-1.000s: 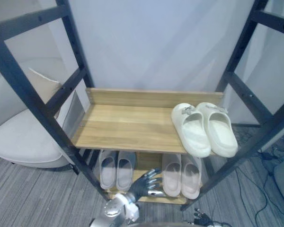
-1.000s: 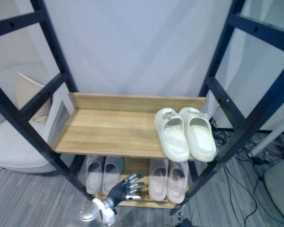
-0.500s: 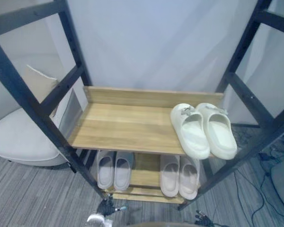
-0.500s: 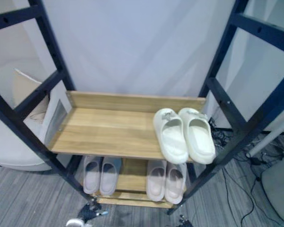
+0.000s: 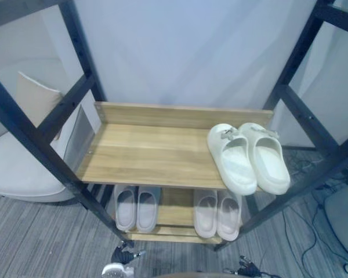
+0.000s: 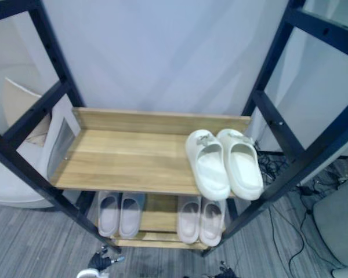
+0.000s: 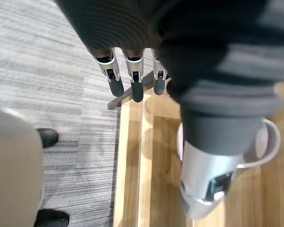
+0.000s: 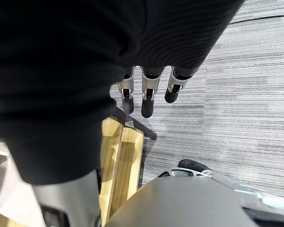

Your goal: Organize the slippers on the shoe rack

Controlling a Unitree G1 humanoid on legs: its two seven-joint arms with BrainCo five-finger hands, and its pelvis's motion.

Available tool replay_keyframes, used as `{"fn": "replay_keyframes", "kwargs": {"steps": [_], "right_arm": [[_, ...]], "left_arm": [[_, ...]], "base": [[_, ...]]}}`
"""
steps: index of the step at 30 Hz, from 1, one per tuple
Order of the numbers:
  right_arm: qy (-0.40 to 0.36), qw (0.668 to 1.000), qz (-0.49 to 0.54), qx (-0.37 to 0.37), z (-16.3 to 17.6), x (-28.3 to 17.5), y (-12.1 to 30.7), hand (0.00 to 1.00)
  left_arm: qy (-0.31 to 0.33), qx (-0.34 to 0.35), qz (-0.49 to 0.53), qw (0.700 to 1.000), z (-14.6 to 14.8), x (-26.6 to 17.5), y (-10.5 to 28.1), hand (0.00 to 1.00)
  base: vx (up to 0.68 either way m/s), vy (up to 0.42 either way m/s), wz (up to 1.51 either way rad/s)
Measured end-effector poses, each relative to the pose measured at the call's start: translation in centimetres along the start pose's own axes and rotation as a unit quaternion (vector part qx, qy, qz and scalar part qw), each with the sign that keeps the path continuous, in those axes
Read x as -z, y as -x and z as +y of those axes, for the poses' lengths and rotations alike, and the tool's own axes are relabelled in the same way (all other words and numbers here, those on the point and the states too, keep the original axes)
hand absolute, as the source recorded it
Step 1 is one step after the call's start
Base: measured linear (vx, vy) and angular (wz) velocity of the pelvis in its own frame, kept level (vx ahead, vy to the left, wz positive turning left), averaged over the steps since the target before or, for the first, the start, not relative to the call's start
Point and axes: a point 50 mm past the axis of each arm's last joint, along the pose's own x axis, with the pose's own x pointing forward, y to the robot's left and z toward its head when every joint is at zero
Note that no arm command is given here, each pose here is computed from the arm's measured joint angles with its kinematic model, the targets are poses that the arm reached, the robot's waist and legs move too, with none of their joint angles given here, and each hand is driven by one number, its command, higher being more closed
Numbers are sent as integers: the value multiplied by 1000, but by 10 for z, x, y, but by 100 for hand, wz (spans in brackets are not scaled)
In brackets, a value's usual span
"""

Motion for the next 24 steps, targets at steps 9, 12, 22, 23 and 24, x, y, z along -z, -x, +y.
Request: {"fn": "replay_keyframes", "kwargs": {"steps": [9, 12, 22, 23, 24], "right_arm": [[33, 999, -17, -9, 1, -11, -2, 0], [36, 999, -17, -10, 1, -11, -2, 0], [41, 998, -45, 14, -5, -30, -5, 0], [41, 998, -47, 14, -6, -34, -6, 0], [41, 998, -48, 13, -5, -34, -6, 0]], "left_arm": [[-17, 0, -14, 1000, -3, -10, -3, 0], [-17, -2, -19, 1000, -2, -13, -4, 0], [-19, 2, -38, 999, -7, -27, -7, 0], [-19, 1, -37, 999, -8, -26, -7, 0], [-19, 0, -31, 999, -8, -23, -8, 0]], "base": [[-48, -51, 98], [-54, -167, 95], [-138, -118, 91], [-99, 78, 64], [-91, 105, 60]]}}
